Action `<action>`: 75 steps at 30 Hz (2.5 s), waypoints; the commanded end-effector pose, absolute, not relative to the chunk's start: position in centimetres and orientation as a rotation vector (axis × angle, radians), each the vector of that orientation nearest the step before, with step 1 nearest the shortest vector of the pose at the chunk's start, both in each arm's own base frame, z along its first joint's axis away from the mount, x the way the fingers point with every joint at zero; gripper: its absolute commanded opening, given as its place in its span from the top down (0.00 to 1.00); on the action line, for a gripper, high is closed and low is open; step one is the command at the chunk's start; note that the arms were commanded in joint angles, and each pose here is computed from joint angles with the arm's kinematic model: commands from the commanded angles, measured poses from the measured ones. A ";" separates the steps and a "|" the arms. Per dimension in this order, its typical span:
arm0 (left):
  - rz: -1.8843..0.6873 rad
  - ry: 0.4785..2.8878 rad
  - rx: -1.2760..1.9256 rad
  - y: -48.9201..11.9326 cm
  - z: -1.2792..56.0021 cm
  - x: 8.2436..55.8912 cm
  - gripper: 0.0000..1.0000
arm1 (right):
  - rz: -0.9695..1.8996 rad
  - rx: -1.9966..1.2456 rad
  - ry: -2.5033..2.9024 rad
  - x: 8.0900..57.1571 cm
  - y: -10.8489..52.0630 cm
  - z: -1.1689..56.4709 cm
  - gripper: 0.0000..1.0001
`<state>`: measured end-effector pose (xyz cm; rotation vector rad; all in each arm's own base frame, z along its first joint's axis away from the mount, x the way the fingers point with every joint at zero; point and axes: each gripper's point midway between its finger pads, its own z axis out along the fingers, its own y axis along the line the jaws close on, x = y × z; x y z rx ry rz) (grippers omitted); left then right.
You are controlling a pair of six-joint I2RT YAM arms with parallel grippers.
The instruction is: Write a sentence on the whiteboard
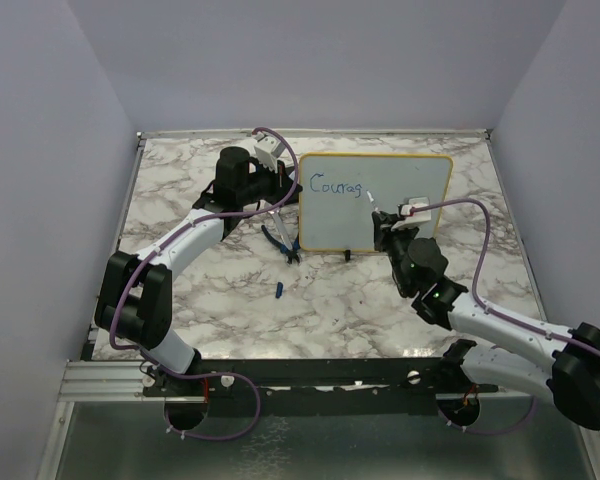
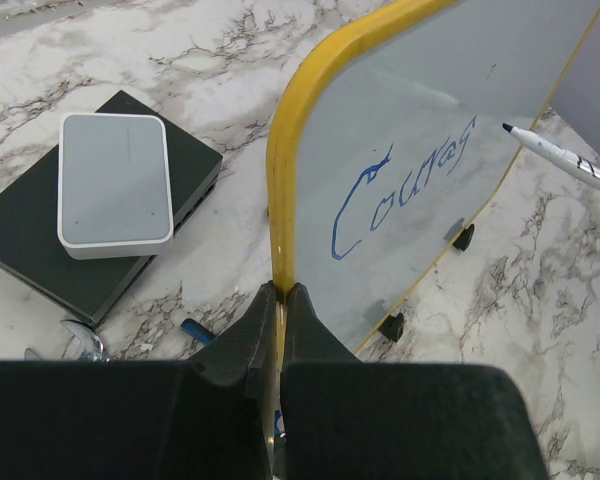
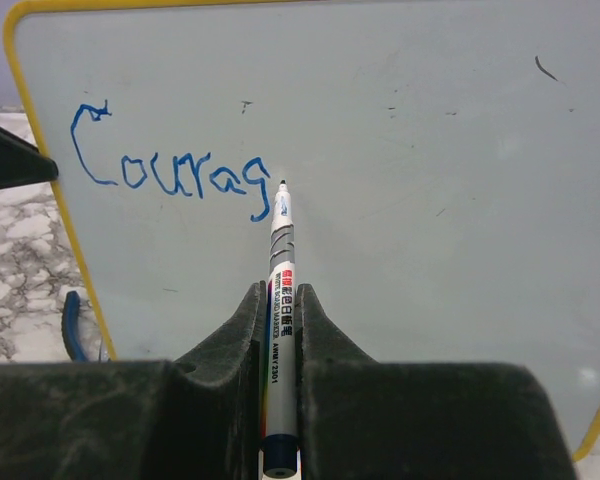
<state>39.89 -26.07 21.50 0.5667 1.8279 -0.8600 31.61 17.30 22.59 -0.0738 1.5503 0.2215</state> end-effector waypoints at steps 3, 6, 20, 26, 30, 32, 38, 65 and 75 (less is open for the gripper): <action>-0.882 1.825 0.604 -26.5 22.0 38.6 1.00 | 0.135 -0.059 1.553 32.1 16.3 22.6 0.99; -0.883 1.825 0.604 -26.5 21.9 38.6 1.00 | 0.143 -0.070 1.541 32.2 16.4 23.0 0.99; -0.881 1.824 0.605 -26.5 22.0 38.6 1.00 | 0.164 -0.094 1.523 33.1 17.7 23.7 0.99; -0.881 1.824 0.605 -26.5 22.0 38.6 1.00 | 0.146 -0.089 1.534 33.3 17.6 23.2 0.99; -0.880 1.822 0.606 -26.5 22.0 38.6 1.00 | 0.124 -0.074 1.542 33.3 17.1 22.9 0.99; -0.880 1.825 0.605 -26.5 21.9 38.6 1.00 | 0.115 -0.066 1.546 33.1 16.7 22.8 0.99; -0.880 1.825 0.604 -26.5 21.9 38.6 1.00 | 0.088 -0.047 1.558 32.7 15.8 22.5 0.99; -0.884 1.823 0.608 -26.6 22.0 38.5 1.00 | 0.091 -0.091 1.501 33.8 17.1 24.4 0.99; -0.884 1.823 0.610 -26.6 22.0 38.5 1.00 | 0.116 -0.124 1.537 33.8 18.0 23.1 0.99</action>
